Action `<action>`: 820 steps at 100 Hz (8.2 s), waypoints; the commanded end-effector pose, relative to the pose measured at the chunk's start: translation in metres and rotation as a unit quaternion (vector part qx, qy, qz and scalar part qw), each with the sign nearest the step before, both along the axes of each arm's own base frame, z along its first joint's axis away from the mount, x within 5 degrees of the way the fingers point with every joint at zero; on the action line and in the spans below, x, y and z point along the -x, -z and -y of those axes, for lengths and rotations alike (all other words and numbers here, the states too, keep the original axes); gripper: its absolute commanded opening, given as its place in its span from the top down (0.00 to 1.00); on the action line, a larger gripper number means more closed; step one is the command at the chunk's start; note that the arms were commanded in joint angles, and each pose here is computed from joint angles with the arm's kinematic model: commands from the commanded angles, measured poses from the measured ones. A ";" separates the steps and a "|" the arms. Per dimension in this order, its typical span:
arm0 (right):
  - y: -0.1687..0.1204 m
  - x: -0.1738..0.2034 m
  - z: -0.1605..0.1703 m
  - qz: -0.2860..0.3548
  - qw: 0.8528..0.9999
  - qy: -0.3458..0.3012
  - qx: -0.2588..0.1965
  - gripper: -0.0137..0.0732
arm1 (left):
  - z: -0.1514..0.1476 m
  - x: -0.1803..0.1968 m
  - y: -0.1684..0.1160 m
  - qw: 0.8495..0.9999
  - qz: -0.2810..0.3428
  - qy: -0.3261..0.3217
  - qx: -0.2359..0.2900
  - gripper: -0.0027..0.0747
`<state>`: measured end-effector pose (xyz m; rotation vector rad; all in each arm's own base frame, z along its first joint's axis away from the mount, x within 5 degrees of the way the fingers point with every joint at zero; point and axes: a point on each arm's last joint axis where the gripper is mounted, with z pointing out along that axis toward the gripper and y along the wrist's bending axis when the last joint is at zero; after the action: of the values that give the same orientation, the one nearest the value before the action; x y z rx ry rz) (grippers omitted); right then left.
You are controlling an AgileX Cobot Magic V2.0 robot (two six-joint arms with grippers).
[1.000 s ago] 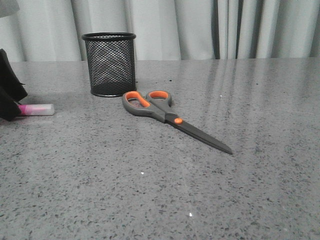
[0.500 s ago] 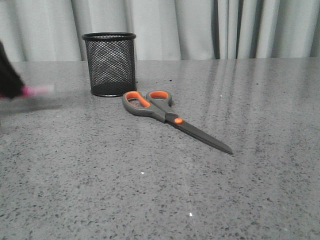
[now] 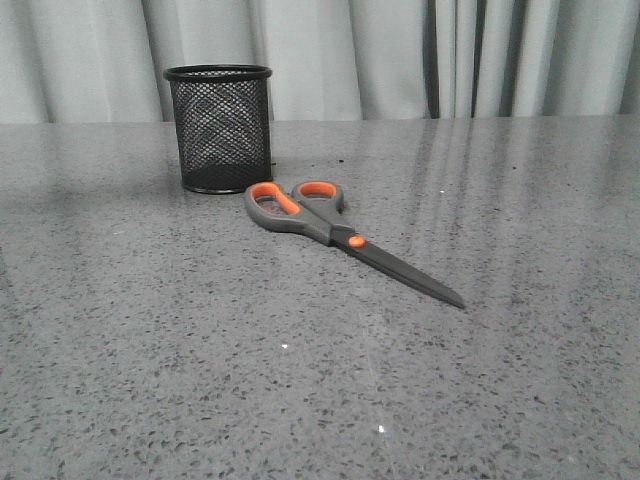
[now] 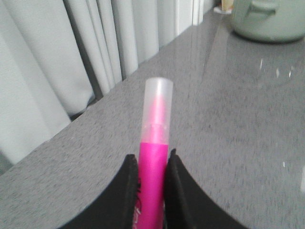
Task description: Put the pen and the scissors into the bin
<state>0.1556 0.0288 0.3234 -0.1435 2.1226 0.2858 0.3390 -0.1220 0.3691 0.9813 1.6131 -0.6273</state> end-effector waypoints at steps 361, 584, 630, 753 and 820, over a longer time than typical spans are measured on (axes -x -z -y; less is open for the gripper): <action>0.033 -0.160 -0.215 -0.216 0.908 -0.279 0.225 0.38 | -0.100 0.171 0.024 0.931 0.040 -0.354 0.077 0.99; -0.040 -0.189 -0.228 0.397 0.902 -0.162 -0.055 0.93 | -0.100 0.171 0.023 0.931 0.038 -0.355 0.082 0.99; 0.003 -0.199 -0.230 0.338 0.925 -0.171 -0.024 0.93 | -0.100 0.171 0.023 0.931 0.038 -0.355 0.082 0.99; 0.018 -0.198 -0.230 0.325 0.929 -0.174 -0.018 0.44 | -0.100 0.171 0.023 0.931 0.038 -0.355 0.082 0.99; -0.096 -0.081 -0.081 0.420 0.905 -0.070 -0.013 0.92 | -0.100 0.171 0.025 0.933 0.044 -0.352 0.064 0.99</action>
<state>0.2688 0.1418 0.3948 -0.3873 1.3688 0.3242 0.1694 -0.0227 0.3340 0.2968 1.7080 -0.1770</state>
